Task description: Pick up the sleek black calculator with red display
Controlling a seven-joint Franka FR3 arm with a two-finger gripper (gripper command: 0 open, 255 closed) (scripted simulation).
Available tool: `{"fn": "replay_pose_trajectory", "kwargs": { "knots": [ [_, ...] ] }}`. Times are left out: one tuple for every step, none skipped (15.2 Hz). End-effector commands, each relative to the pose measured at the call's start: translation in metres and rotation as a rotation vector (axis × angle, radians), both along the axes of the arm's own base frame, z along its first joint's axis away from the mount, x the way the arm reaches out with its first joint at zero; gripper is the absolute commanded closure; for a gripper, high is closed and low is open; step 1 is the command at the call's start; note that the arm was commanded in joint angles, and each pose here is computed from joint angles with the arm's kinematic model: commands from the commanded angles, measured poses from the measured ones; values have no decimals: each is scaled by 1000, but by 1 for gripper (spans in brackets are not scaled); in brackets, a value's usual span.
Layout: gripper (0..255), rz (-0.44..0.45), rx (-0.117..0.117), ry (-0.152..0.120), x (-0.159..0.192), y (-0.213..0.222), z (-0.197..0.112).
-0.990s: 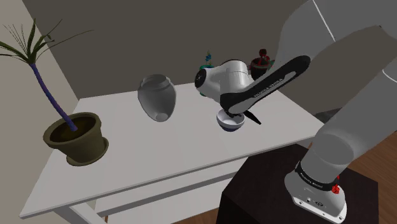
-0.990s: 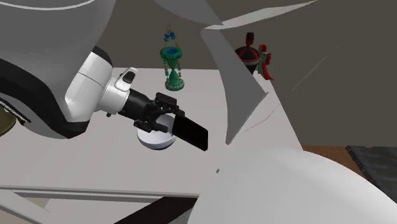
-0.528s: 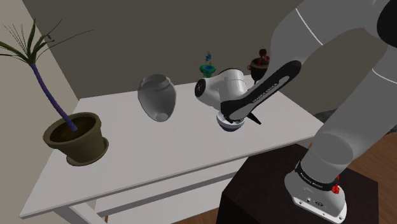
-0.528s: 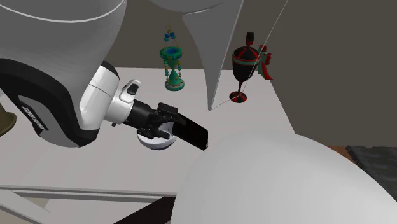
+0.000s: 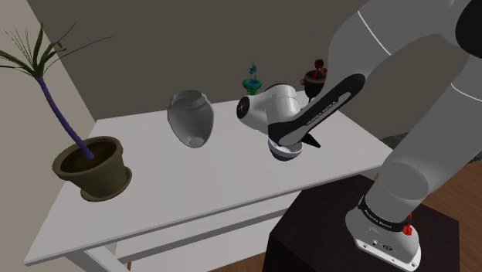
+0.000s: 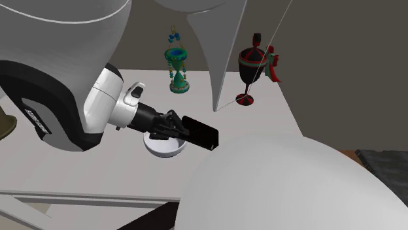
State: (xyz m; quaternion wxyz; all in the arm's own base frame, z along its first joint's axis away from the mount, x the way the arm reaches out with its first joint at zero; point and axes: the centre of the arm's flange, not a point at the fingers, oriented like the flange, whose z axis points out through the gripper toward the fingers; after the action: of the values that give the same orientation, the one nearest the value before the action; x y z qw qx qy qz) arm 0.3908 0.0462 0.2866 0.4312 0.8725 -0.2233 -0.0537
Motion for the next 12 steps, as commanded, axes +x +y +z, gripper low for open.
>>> {"fn": "replay_pose_trajectory", "kwargs": {
  "knots": [
    [255, 6, 10, -1, 0, 3, -3],
    [255, 6, 10, -1, 1, 2, 0],
    [255, 6, 10, -1, 1, 2, 5],
    [255, 6, 10, -1, 1, 2, 11],
    [255, 6, 10, -1, 1, 2, 16],
    [255, 6, 10, -1, 1, 2, 21],
    [255, 6, 10, -1, 1, 2, 27],
    [255, 6, 10, -1, 1, 2, 32],
    [255, 6, 10, -1, 1, 2, 37],
    [255, 6, 10, -1, 1, 2, 42],
    [255, 6, 10, -1, 1, 2, 48],
    [255, 6, 10, -1, 1, 2, 53]
  ]
}}
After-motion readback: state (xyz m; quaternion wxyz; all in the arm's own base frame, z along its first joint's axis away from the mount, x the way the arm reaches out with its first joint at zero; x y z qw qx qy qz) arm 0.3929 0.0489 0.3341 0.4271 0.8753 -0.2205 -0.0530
